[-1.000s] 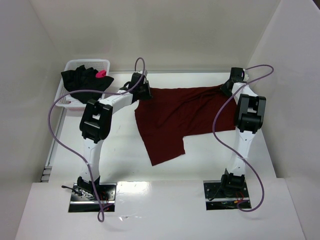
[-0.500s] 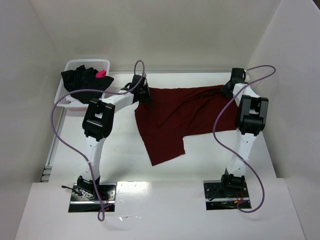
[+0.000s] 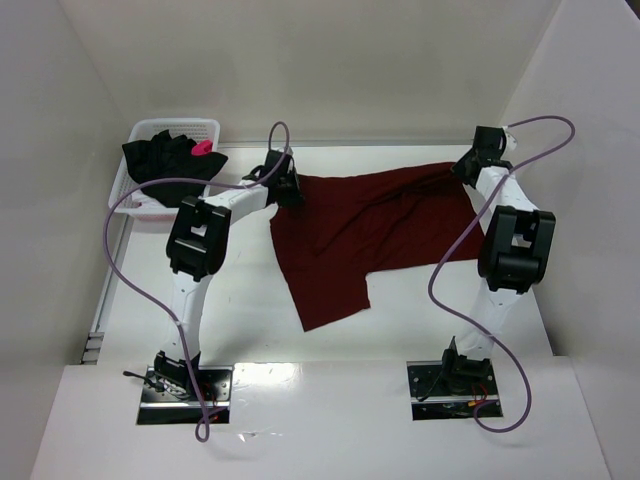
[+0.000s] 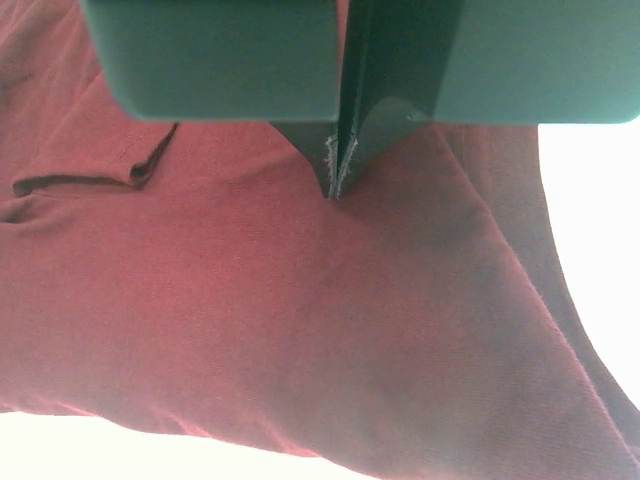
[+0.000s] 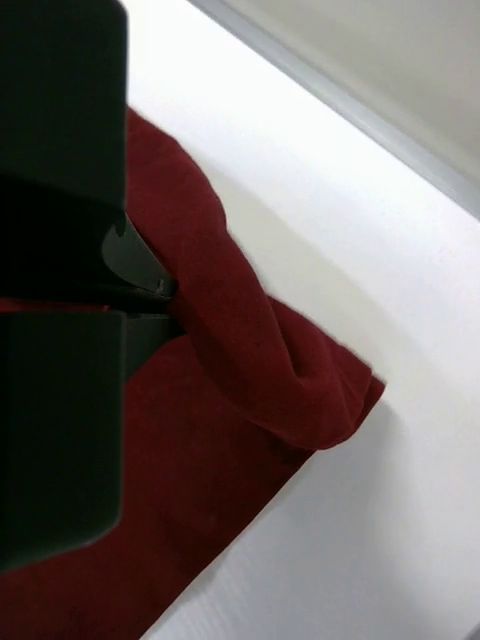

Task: Fold and stack the t-shirts
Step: Fold the flattened tshirt in 1/3 of the way

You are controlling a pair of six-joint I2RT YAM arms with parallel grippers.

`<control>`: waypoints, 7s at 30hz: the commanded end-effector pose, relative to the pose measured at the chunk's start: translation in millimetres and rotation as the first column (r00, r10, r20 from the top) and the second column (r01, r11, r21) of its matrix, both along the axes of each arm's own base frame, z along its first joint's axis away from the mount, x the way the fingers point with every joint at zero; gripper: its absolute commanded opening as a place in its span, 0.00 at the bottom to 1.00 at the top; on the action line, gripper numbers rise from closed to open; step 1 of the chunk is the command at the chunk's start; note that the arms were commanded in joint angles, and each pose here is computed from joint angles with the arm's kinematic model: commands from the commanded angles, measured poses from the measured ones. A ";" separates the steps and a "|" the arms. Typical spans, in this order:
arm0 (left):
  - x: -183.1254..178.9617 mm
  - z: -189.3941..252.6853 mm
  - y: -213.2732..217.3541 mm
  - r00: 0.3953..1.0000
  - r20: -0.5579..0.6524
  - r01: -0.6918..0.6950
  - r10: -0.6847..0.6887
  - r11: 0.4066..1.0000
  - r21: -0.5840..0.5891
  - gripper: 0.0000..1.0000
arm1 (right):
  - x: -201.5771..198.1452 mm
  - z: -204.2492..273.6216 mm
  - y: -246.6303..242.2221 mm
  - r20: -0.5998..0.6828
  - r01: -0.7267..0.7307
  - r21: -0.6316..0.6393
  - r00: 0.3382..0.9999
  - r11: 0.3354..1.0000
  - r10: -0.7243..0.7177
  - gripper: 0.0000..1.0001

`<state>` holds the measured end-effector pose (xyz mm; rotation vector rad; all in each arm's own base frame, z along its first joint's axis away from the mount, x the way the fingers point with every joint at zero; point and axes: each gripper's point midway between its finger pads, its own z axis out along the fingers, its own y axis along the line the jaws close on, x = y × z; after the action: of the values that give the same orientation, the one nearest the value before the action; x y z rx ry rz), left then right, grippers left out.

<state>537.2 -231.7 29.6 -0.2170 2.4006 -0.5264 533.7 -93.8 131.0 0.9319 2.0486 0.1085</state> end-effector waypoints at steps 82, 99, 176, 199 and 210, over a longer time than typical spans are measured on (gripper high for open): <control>43.3 17.9 131.1 0.983 -0.058 -0.164 0.174 0.975 0.153 0.12 | -29.8 -99.5 15.9 -0.209 -0.009 0.007 0.978 1.000 0.010 0.25; 49.7 105.0 60.0 0.989 0.118 0.088 -0.091 0.996 0.029 0.82 | -49.8 -70.0 91.5 -0.213 -0.265 -0.053 0.945 0.963 0.248 0.00; 0.8 168.6 47.0 0.954 0.202 0.213 -0.220 0.975 0.059 1.00 | -105.8 -8.8 155.7 -0.058 -0.193 0.028 0.979 0.981 0.195 0.10; -1.6 139.3 38.7 0.958 0.141 0.249 -0.249 0.968 0.021 1.00 | -142.7 -128.1 187.7 -0.435 -0.222 0.069 0.871 0.973 0.229 0.00; -3.9 147.4 36.2 0.954 0.151 0.262 -0.261 0.965 0.010 1.00 | -189.1 -141.1 211.7 -0.520 -0.218 0.154 0.811 0.964 0.267 0.00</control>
<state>534.2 -189.3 165.5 0.1181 2.3185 -0.6177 397.1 105.3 14.2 0.7844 2.5291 0.1270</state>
